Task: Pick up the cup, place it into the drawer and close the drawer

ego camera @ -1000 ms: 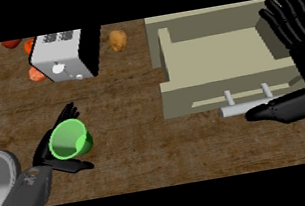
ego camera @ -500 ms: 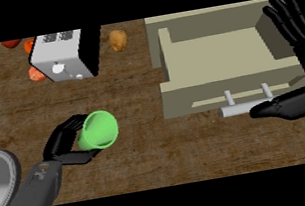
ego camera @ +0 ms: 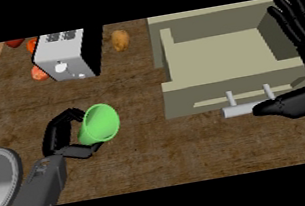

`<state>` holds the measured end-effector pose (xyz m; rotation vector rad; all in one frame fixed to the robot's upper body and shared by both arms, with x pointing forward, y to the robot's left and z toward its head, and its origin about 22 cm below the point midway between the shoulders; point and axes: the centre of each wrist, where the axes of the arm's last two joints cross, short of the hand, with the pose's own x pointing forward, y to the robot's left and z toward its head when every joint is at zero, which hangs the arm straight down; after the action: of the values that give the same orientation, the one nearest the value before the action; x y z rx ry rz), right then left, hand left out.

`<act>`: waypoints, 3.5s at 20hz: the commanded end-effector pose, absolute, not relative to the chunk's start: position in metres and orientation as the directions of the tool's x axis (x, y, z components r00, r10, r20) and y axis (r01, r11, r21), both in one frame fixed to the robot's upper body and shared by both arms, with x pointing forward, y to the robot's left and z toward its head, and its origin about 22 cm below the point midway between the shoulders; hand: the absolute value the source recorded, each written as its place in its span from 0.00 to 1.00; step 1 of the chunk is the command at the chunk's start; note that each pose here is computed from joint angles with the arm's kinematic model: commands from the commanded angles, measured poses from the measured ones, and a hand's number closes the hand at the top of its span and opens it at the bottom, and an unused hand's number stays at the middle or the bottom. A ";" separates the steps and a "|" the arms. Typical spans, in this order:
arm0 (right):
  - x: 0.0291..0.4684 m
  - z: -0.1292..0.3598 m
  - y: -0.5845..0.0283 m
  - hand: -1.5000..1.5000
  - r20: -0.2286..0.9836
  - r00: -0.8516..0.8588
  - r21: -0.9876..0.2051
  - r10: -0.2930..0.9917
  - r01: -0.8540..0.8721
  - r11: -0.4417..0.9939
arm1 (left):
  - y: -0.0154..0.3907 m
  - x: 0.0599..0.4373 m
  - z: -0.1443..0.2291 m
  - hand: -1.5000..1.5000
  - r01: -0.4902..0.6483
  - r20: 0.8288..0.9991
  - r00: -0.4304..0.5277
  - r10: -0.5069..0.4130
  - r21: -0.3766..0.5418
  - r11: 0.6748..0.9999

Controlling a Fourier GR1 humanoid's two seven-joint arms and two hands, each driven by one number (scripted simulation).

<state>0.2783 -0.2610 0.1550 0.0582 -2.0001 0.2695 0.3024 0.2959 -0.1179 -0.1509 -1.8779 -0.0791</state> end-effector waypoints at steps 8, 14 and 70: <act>0.266 0.150 -0.277 0.00 0.907 -0.410 -0.169 0.095 -0.148 0.974 | 0.260 0.332 -0.098 1.00 0.024 0.843 -0.513 0.162 -0.174 0.984; 0.263 0.136 -0.271 0.00 0.909 -0.398 -0.191 0.123 -0.137 0.972 | 0.221 0.381 -0.031 1.00 0.128 0.812 -0.560 0.167 -0.114 0.985; 0.294 0.150 -0.208 1.00 0.929 -0.369 -0.294 0.000 -0.741 0.604 | 0.037 0.439 0.133 0.00 0.233 0.934 -0.327 0.142 -0.066 0.970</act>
<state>0.2976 -0.2090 0.1584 0.5695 -1.9153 0.7154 0.4389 0.0379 0.1286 -0.2377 -1.8640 -0.1942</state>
